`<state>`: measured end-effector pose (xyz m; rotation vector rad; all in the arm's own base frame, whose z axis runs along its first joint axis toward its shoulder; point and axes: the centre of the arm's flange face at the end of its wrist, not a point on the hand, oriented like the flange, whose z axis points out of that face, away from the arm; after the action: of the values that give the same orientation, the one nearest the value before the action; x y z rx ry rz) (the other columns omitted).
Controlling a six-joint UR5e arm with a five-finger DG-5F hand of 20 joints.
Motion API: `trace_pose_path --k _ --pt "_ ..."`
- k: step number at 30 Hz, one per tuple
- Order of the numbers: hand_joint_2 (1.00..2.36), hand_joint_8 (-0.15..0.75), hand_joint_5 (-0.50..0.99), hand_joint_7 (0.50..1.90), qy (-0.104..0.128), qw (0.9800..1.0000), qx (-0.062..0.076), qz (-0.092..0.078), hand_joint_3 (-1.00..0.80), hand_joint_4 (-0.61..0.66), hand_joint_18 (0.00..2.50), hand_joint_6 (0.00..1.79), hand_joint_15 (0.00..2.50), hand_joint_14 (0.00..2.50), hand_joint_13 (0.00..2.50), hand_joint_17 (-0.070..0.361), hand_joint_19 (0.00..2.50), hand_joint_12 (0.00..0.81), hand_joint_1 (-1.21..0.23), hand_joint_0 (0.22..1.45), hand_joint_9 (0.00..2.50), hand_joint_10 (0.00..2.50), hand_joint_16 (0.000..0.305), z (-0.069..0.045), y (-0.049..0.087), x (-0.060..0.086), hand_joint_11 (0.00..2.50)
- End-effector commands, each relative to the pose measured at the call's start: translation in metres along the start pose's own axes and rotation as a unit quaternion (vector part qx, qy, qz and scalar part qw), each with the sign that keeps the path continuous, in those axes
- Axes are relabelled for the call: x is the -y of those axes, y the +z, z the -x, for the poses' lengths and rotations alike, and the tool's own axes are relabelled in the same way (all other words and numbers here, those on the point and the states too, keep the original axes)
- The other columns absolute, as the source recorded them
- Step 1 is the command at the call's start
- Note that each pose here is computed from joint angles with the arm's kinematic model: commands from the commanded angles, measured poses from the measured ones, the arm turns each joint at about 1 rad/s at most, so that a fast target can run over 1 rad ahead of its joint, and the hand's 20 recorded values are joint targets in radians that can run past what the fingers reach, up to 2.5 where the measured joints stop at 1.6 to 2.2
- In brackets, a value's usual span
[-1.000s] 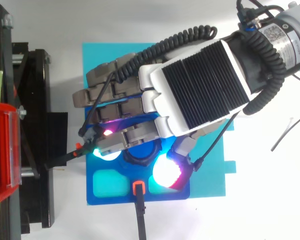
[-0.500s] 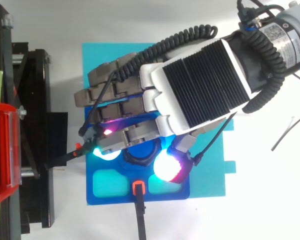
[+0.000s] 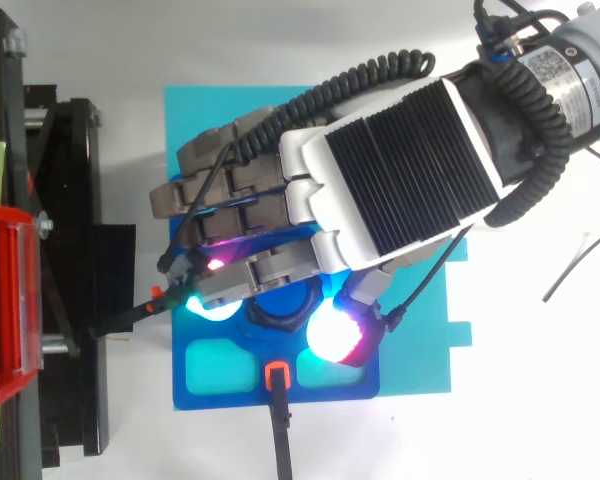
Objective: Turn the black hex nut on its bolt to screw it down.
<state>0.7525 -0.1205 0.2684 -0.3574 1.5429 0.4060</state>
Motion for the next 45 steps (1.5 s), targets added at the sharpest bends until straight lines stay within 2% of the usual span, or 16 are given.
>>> trace_pose_path --k 1,5,10,16,19,22,26,28,31,32,34,35,37,40,45 --pt "1.00 0.216 -0.06 1.47 0.000 1.0000 0.001 0.001 -0.49 0.21 0.46 0.50 0.07 0.00 0.53 0.096 0.37 0.286 -0.72 0.53 0.69 0.01 0.043 0.001 0.001 -0.001 0.15" --pt "1.00 0.223 -0.05 1.47 0.000 1.0000 0.000 0.001 -0.50 0.21 0.46 0.50 0.07 0.00 0.53 0.098 0.36 0.290 -0.71 0.52 0.70 0.01 0.044 0.000 0.000 -0.001 0.15" --pt "1.00 0.211 -0.05 1.48 0.000 1.0000 0.001 0.000 -0.45 0.18 0.44 0.50 0.07 0.00 0.53 0.090 0.37 0.274 -0.70 0.61 0.71 0.01 0.040 0.000 0.000 0.000 0.15" --pt "1.01 0.208 -0.06 1.49 -0.001 1.0000 0.002 0.001 -0.39 0.19 0.45 0.50 0.07 0.00 0.53 0.090 0.38 0.271 -0.70 0.60 0.71 0.01 0.040 0.000 0.001 -0.001 0.16" --pt "1.00 0.226 -0.05 1.47 -0.001 1.0000 0.002 0.001 -0.50 0.20 0.47 0.50 0.07 0.00 0.54 0.098 0.37 0.289 -0.64 0.51 0.72 0.01 0.044 0.000 0.001 -0.001 0.16" --pt "1.00 0.239 -0.06 1.44 -0.001 1.0000 0.001 0.001 -0.50 0.21 0.49 0.50 0.07 0.00 0.55 0.107 0.36 0.307 -0.58 0.46 0.72 0.01 0.047 0.000 0.001 -0.002 0.16" --pt "1.00 0.262 -0.08 1.26 0.000 1.0000 0.001 0.002 -0.50 0.24 0.52 0.50 0.06 0.00 0.56 0.123 0.35 0.336 -0.47 0.40 0.72 0.00 0.054 0.000 0.003 -0.003 0.14" --pt "1.00 0.269 -0.09 1.23 -0.001 1.0000 0.003 0.004 -0.50 0.25 0.51 0.50 0.06 0.00 0.56 0.128 0.35 0.347 -0.43 0.39 0.72 0.00 0.057 0.001 0.005 -0.005 0.14" --pt "1.00 0.276 -0.10 1.19 -0.005 0.9999 0.010 0.005 -0.50 0.26 0.52 0.50 0.05 0.00 0.56 0.133 0.34 0.354 -0.40 0.37 0.72 0.01 0.059 0.010 0.009 -0.005 0.13" --pt "1.00 0.276 -0.10 1.18 -0.009 0.9998 0.016 0.006 -0.50 0.27 0.53 0.50 0.05 0.00 0.56 0.134 0.34 0.355 -0.39 0.37 0.72 0.00 0.060 0.018 0.013 -0.006 0.13" --pt "1.00 0.276 -0.11 1.15 -0.011 0.9997 0.021 0.007 -0.50 0.28 0.53 0.50 0.06 0.00 0.56 0.135 0.35 0.357 -0.38 0.36 0.72 0.00 0.060 0.028 0.015 -0.005 0.13" --pt "1.00 0.275 -0.11 1.13 -0.010 0.9997 0.019 0.008 -0.50 0.28 0.52 0.50 0.05 0.00 0.56 0.135 0.34 0.357 -0.38 0.36 0.71 0.00 0.060 0.028 0.016 -0.006 0.12" --pt "1.00 0.277 -0.11 1.12 -0.010 0.9998 0.016 0.009 -0.50 0.28 0.52 0.50 0.05 0.00 0.56 0.135 0.34 0.357 -0.37 0.36 0.71 0.01 0.060 0.038 0.017 -0.007 0.12" --pt "1.00 0.276 -0.11 1.12 -0.005 0.9999 -0.002 0.009 -0.50 0.29 0.52 0.50 0.05 0.00 0.56 0.134 0.34 0.355 -0.37 0.37 0.71 0.00 0.059 0.050 0.017 -0.009 0.13" --pt "1.00 0.276 -0.11 1.11 -0.011 0.9997 -0.020 0.009 -0.50 0.29 0.51 0.50 0.05 0.00 0.56 0.133 0.34 0.353 -0.36 0.37 0.72 0.00 0.059 0.066 0.014 -0.010 0.13"
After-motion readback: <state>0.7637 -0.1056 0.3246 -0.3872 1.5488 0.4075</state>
